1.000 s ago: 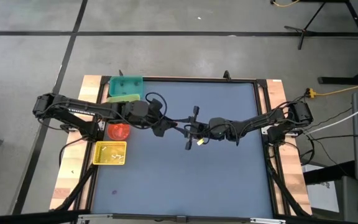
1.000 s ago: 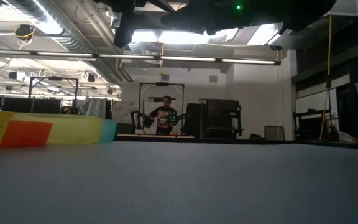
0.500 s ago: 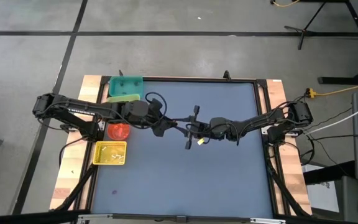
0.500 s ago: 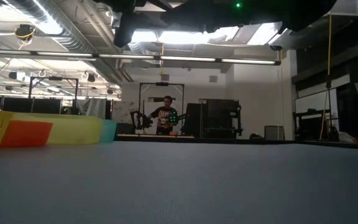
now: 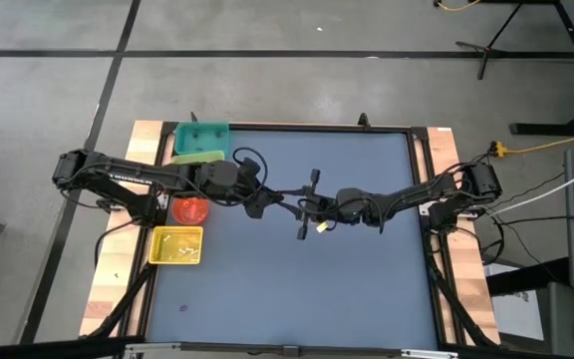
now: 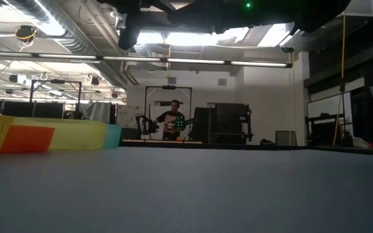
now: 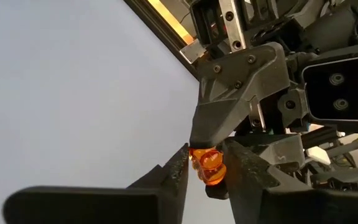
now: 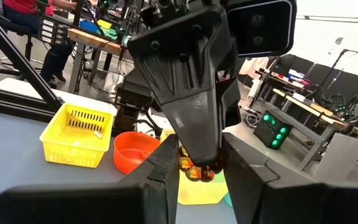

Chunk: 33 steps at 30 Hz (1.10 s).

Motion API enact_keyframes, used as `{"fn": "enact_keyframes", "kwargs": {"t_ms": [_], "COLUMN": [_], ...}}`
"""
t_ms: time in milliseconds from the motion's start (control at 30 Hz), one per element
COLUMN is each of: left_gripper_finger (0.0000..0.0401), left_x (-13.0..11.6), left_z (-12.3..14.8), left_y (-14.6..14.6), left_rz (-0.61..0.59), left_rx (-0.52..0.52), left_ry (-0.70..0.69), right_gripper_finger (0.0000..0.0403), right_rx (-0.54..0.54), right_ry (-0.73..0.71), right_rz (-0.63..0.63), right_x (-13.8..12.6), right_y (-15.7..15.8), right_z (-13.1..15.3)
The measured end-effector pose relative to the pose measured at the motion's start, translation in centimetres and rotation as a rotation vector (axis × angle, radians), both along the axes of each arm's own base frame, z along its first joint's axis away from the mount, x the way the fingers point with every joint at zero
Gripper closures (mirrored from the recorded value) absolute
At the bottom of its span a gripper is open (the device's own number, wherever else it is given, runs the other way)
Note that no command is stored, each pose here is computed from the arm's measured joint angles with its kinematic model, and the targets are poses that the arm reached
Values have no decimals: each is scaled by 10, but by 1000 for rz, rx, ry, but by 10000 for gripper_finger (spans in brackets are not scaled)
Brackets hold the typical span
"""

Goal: Sort Halloween decoration
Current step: Put the orange pumpkin toy into the orange bin

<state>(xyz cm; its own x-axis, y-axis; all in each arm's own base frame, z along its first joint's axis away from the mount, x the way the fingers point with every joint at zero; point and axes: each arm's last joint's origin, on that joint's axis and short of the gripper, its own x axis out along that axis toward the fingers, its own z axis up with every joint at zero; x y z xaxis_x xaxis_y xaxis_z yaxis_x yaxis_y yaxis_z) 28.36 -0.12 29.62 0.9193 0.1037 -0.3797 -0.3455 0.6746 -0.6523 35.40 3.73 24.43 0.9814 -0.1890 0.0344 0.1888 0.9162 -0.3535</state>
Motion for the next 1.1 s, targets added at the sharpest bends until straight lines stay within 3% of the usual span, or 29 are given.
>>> {"fn": "enact_keyframes", "kwargs": {"t_ms": [233, 867, 1100], "left_gripper_finger": [349, 352, 353], "left_x": [0, 0, 1], "left_z": [0, 0, 1], "left_y": [0, 0, 0], "left_rz": [3, 1, -8], "left_rx": [1, 0, -1], "left_ry": [1, -4, -10], "right_gripper_finger": [302, 299, 236], "right_rx": [-1, 1, 3], "right_ry": [1, 0, -5], "right_rz": [0, 0, 0], "right_x": [0, 0, 0], "right_y": [0, 0, 0], "right_z": [0, 0, 0]}}
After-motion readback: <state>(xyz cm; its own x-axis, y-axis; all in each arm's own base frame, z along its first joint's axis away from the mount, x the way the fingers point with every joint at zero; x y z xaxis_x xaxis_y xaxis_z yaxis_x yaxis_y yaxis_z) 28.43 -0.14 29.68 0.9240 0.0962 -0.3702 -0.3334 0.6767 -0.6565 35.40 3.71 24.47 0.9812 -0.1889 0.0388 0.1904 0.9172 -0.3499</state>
